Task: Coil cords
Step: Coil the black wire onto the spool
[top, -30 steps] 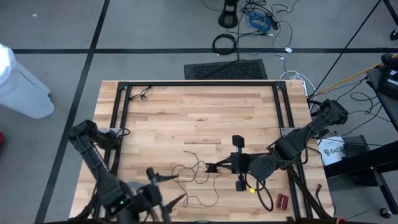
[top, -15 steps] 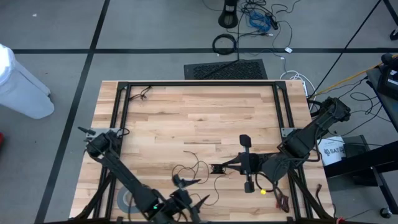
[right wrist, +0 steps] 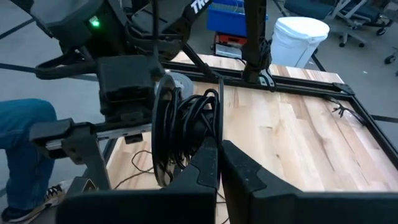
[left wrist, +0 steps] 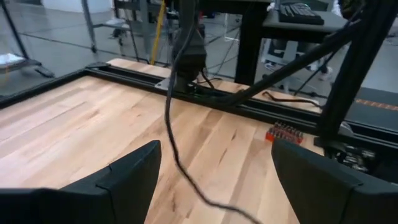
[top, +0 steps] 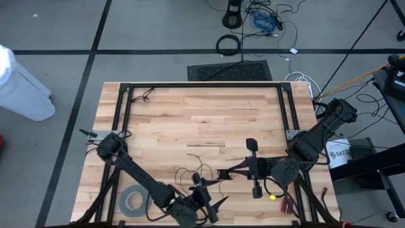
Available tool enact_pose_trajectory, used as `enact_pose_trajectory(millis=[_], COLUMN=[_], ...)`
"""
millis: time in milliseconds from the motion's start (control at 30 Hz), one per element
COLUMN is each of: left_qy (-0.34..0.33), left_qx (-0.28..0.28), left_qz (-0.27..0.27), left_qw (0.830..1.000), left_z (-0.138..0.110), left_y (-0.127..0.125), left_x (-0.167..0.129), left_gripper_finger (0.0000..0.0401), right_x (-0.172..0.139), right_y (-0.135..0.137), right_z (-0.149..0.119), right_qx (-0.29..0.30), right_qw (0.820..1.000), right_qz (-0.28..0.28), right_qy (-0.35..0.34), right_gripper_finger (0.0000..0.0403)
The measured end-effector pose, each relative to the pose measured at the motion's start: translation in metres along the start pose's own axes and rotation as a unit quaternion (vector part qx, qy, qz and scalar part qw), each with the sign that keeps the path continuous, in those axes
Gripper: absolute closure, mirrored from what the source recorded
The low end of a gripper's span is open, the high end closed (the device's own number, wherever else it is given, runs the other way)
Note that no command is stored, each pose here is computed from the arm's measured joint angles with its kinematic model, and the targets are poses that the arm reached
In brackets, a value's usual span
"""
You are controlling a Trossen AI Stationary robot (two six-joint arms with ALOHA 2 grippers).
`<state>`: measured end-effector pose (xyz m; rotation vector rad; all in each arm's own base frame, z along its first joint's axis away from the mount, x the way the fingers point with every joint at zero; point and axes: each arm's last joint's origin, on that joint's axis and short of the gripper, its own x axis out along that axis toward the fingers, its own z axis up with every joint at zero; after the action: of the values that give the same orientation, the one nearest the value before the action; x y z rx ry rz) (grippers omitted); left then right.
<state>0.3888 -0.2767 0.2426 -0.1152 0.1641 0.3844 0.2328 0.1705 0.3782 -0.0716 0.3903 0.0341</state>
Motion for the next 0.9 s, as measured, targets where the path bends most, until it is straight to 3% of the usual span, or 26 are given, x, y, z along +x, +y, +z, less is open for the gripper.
enact_pose_trajectory(millis=[167, 700, 900], left_qy=[0.013, 0.032, 0.042], left_qx=[0.003, 0.078, 0.101], left_qz=[-0.019, 0.008, 0.022], left_qw=[1.000, 0.996, 0.994], left_z=[0.001, -0.009, -0.012], left_y=[0.004, 0.005, 0.008], left_x=[0.008, 0.002, 0.001], left_gripper_finger=[0.0130, 0.0377, 0.0393], right_x=[0.000, -0.005, -0.005], right_y=[0.000, 0.007, 0.007], right_z=[0.000, -0.003, -0.004], right_qx=[0.000, 0.004, 0.005], right_qw=[1.000, 1.000, 1.000], right_qz=[0.000, 0.003, 0.003], right_qy=[0.000, 0.005, 0.006], right_gripper_finger=[0.0403, 0.0403, 0.0403])
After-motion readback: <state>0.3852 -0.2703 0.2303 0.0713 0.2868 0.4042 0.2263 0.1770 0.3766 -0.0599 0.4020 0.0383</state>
